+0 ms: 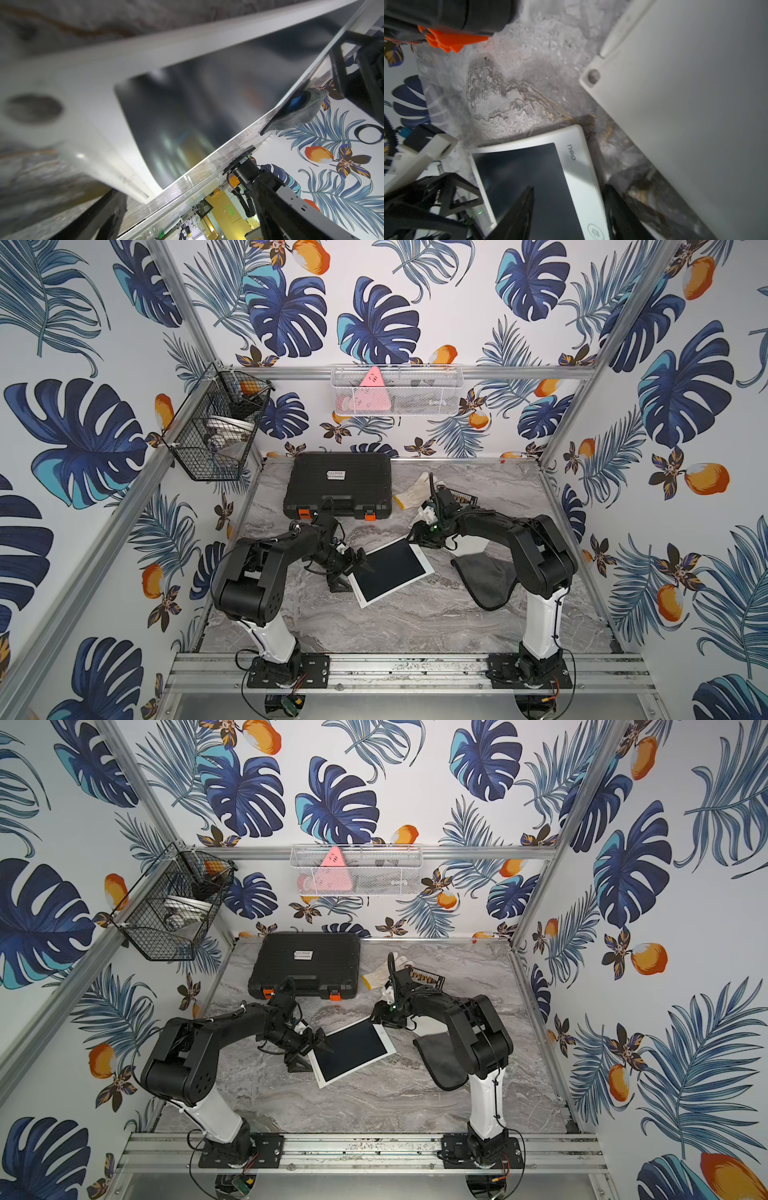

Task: Wipe the drawing tablet
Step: Adjust the drawing tablet at the center of the board.

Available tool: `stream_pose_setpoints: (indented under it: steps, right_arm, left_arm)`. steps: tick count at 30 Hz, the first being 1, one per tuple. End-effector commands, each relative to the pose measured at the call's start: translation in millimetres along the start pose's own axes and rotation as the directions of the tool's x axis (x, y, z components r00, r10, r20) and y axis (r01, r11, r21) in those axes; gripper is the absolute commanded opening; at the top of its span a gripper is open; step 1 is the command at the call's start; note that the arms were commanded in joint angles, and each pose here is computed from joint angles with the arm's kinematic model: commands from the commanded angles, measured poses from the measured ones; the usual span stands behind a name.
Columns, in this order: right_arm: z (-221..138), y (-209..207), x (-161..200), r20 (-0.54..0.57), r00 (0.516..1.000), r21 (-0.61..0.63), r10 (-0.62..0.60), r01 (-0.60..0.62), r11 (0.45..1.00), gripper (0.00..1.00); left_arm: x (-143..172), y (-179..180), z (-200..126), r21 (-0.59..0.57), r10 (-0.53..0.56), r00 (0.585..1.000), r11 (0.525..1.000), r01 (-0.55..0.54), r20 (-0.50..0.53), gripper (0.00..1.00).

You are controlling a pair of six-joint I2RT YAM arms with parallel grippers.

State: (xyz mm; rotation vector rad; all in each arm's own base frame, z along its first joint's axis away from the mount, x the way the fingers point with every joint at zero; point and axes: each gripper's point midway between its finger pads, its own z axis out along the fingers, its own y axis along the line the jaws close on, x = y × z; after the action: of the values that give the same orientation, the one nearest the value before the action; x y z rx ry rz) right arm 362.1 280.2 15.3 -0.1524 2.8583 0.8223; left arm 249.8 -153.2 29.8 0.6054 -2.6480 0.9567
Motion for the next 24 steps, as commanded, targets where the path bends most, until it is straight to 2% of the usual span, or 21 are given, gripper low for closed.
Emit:
stream_pose_setpoints:
  steps: [1, 6, 7, 8, 12, 17, 24]
  right_arm:
    - [9.2, -49.2, 81.7, -0.264, 0.96, 0.231, 0.099, -0.037, 0.972, 0.57]
    - [4.9, -18.9, 105.0, -0.333, 0.936, 0.03, 0.113, -0.11, 0.994, 0.57]
    - [-5.3, -5.1, 99.6, -0.313, 0.944, -0.033, 0.101, -0.117, 0.993, 0.57]
    - [-7.3, -6.2, 108.5, -0.329, 0.937, -0.052, 0.117, -0.142, 0.988, 0.57]
    - [-20.0, 1.3, 104.8, -0.318, 0.93, -0.192, 0.184, -0.253, 0.948, 0.54]
    - [-28.7, -6.7, 96.5, -0.298, 0.914, -0.268, 0.274, -0.355, 0.895, 0.49]
    - [-45.2, 9.1, 88.4, -0.268, 0.914, -0.355, 0.305, -0.388, 0.851, 0.45]
  left_arm:
    - [-55.8, 29.9, -1.8, -0.221, 0.156, 0.962, 0.969, -0.106, 0.224, 0.99]
    - [-62.9, 30.4, -3.2, -0.248, 0.165, 0.959, 0.963, -0.106, 0.229, 0.99]
    - [-65.2, 31.5, -5.2, -0.266, 0.17, 0.957, 0.958, -0.105, 0.235, 0.99]
    - [-67.1, 33.2, -7.0, -0.284, 0.173, 0.955, 0.953, -0.102, 0.239, 0.99]
    - [-76.5, 39.2, -13.6, -0.362, 0.199, 0.95, 0.927, -0.102, 0.242, 0.99]
    - [-83.4, 44.8, -14.9, -0.406, 0.218, 0.947, 0.907, -0.107, 0.237, 0.99]
    - [-84.2, 45.0, -12.6, -0.401, 0.214, 0.948, 0.91, -0.105, 0.236, 0.99]
